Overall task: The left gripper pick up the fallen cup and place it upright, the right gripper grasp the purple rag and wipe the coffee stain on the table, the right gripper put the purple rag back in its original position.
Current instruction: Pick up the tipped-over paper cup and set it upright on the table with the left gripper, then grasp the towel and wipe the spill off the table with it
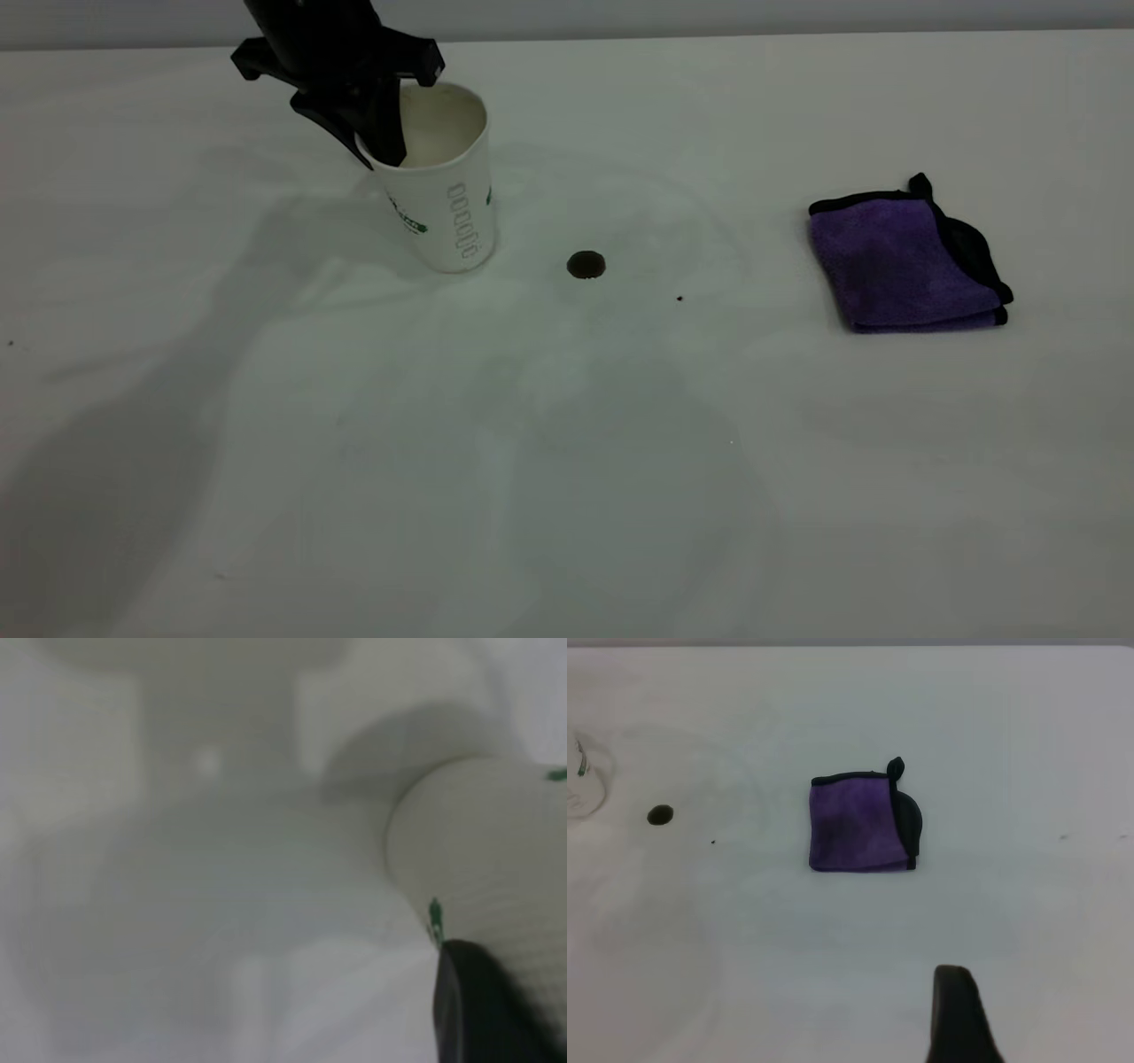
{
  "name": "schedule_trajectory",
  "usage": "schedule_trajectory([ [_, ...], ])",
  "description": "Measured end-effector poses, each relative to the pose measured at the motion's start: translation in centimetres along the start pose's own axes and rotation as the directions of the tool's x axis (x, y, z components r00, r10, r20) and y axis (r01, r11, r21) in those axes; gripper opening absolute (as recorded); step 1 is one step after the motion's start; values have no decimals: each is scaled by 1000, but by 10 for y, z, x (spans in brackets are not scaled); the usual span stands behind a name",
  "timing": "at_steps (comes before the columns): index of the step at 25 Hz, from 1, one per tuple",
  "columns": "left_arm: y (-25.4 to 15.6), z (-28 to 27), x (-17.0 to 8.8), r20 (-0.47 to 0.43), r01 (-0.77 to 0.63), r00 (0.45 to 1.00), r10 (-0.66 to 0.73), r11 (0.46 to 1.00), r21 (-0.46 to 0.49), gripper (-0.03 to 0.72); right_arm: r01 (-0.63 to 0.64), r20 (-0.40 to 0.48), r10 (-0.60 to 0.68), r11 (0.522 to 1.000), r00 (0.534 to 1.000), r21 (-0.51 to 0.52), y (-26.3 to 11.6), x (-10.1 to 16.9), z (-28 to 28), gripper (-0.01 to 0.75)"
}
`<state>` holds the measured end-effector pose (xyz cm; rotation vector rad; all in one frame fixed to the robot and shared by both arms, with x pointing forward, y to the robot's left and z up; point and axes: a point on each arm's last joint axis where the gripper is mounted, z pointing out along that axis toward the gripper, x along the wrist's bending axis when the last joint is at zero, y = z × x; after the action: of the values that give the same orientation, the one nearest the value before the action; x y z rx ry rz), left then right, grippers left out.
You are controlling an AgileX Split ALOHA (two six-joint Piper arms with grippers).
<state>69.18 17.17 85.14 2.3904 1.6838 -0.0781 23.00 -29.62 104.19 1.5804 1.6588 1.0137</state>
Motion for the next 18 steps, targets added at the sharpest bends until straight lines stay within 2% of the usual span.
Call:
schedule_trajectory([
  [5,12,-14,-2,3,-5,1000,5,1000,-29,298,0,0,0,1000,1000,0,0,0,0,520],
  [8,17,-22,-4,9,-6,1000,6,1000,-29,357,0,0,0,1000,1000,0,0,0,0,520],
  [15,26,-54,-12,43,-25,999,25,1000,11,384,0,0,0,1000,1000,0,0,0,0,520],
  [18,31,-90,-21,70,-34,997,36,999,-36,384,0,0,0,1000,1000,0,0,0,0,520],
])
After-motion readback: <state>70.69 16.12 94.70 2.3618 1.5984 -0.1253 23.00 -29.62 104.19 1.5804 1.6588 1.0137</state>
